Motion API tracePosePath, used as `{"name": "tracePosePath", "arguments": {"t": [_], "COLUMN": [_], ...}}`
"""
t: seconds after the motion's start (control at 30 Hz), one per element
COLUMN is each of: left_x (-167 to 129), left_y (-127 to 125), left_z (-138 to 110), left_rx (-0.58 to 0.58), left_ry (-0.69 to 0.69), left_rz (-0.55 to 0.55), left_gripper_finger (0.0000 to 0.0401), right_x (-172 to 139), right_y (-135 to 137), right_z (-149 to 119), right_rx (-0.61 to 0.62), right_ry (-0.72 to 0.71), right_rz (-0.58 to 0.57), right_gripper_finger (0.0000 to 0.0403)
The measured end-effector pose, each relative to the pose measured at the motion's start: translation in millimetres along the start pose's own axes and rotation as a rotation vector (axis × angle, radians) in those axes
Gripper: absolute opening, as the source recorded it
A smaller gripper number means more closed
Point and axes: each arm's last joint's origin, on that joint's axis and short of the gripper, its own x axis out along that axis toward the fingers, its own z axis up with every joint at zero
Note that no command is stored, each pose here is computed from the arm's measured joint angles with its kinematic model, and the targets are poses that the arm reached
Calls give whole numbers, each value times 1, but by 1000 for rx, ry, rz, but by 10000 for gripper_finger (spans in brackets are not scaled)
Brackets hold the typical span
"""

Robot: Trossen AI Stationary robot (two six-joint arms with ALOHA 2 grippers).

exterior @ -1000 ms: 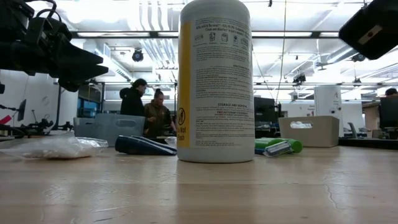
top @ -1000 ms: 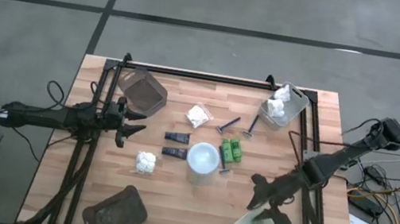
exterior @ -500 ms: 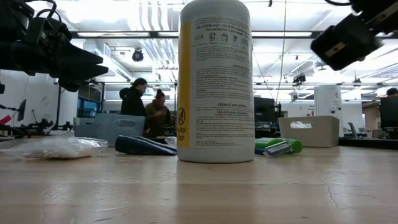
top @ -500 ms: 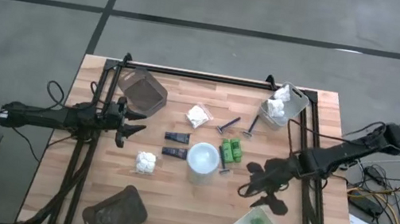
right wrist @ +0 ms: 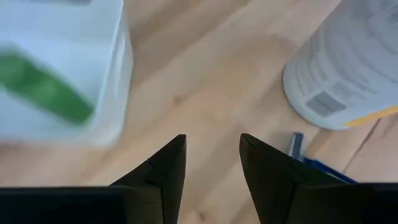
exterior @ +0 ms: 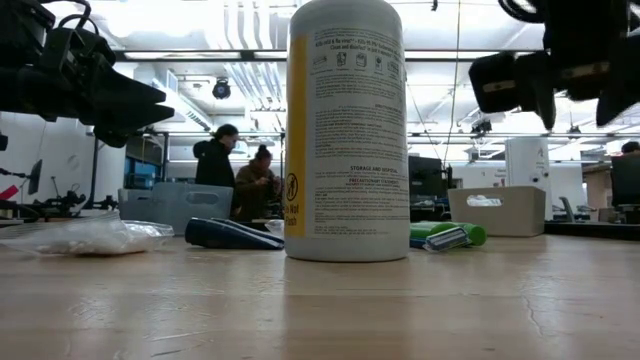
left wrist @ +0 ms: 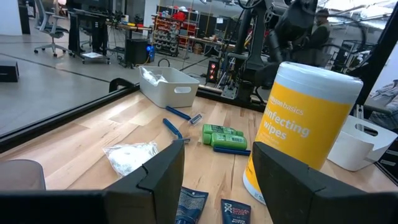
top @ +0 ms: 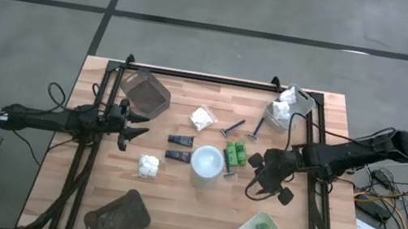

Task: Pick & Place Travel size toiletries
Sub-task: Put the green shampoo into the white bin

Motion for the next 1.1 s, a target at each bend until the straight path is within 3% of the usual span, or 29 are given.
{"name": "tracePosePath", "arguments": {"t": [0.13, 0.33, 0.47, 0.57, 0.73, 0.97, 1.1], "left_x": [0, 0, 0, 0, 0, 0, 0], "left_y": [0, 0, 0, 0, 0, 0, 0], "left_z": [0, 0, 0, 0, 0, 0, 0], "left_rx": [0, 0, 0, 0, 0, 0, 0], "left_ry": [0, 0, 0, 0, 0, 0, 0], "left_rz": [0, 0, 0, 0, 0, 0, 0], "left_gripper_finger": [195, 195, 195, 195, 195, 195, 195], "right_x": [1, 1, -1, -3, -4, 0, 7], "right_y": [-5, -13, -19, -22, -24, -24, -31], "right_z": [-7, -12, -16, -18, -20, -23, -23], "right_rx": [-160, -290, -295, -215, 44, 318, 590], "right_ry": [45, 63, 107, 110, 100, 106, 100], "right_rz": [5, -15, -64, -85, -106, -124, -195], "right_gripper_finger": [134, 119, 104, 92, 75, 66, 78]}}
